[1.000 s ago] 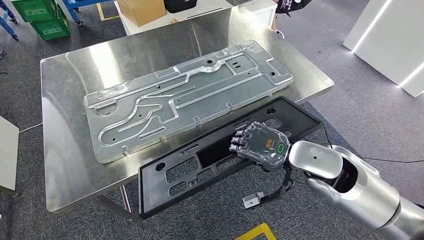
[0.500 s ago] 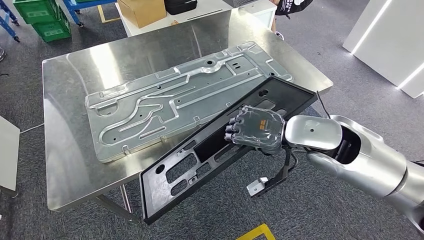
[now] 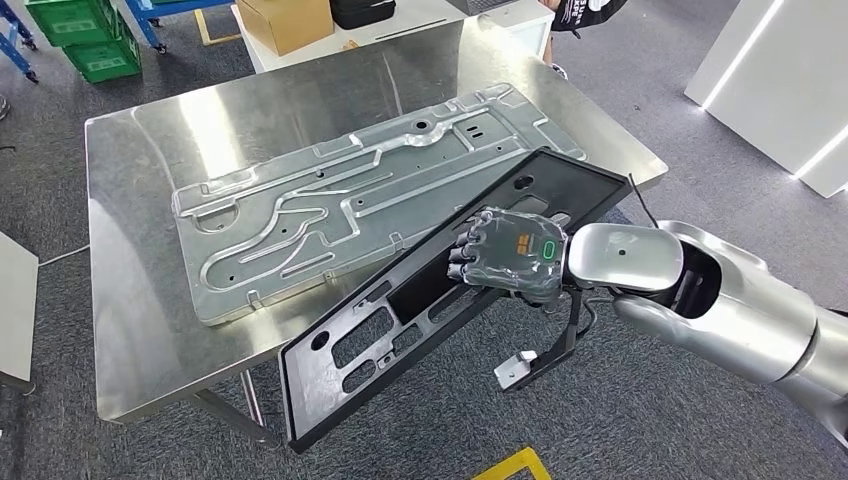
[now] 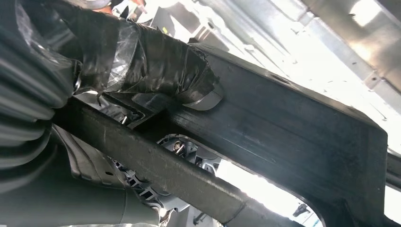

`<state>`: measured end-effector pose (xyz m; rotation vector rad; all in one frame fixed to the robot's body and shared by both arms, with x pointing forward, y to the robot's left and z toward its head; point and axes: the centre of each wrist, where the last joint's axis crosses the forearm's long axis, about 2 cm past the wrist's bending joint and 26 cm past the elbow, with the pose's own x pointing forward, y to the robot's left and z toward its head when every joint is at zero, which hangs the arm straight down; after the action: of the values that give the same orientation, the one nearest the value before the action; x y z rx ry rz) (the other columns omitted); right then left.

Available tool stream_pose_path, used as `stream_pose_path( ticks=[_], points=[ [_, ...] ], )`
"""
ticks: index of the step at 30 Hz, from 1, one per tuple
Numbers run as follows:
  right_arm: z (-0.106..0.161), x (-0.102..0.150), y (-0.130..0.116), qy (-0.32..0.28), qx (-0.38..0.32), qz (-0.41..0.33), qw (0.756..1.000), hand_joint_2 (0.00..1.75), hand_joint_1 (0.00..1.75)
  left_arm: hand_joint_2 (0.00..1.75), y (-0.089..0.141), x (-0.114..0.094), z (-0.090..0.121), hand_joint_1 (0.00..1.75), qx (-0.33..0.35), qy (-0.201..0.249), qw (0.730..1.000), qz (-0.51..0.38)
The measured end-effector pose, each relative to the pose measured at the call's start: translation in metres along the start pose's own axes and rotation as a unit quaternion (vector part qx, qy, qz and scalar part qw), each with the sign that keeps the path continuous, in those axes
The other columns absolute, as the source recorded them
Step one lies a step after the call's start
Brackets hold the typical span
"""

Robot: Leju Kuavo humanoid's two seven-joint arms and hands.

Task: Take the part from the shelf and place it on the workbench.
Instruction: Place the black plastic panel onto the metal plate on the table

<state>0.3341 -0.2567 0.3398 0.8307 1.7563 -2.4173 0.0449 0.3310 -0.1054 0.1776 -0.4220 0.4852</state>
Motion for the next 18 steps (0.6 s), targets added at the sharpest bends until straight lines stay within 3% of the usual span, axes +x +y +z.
stream_pose_path(
  ticks=[4,18],
  points=[
    [0.002,-0.004,-0.004,0.0,0.002,0.01,1.0,1.75,1.75,1.75,0.0,0.0,0.0,0.0,0.003,0.001,1.0,0.003],
    [-0.001,0.011,0.017,-0.02,0.027,0.023,0.999,1.75,1.75,1.75,0.002,-0.003,0.001,0.0,0.011,0.016,1.0,0.001]
  ],
)
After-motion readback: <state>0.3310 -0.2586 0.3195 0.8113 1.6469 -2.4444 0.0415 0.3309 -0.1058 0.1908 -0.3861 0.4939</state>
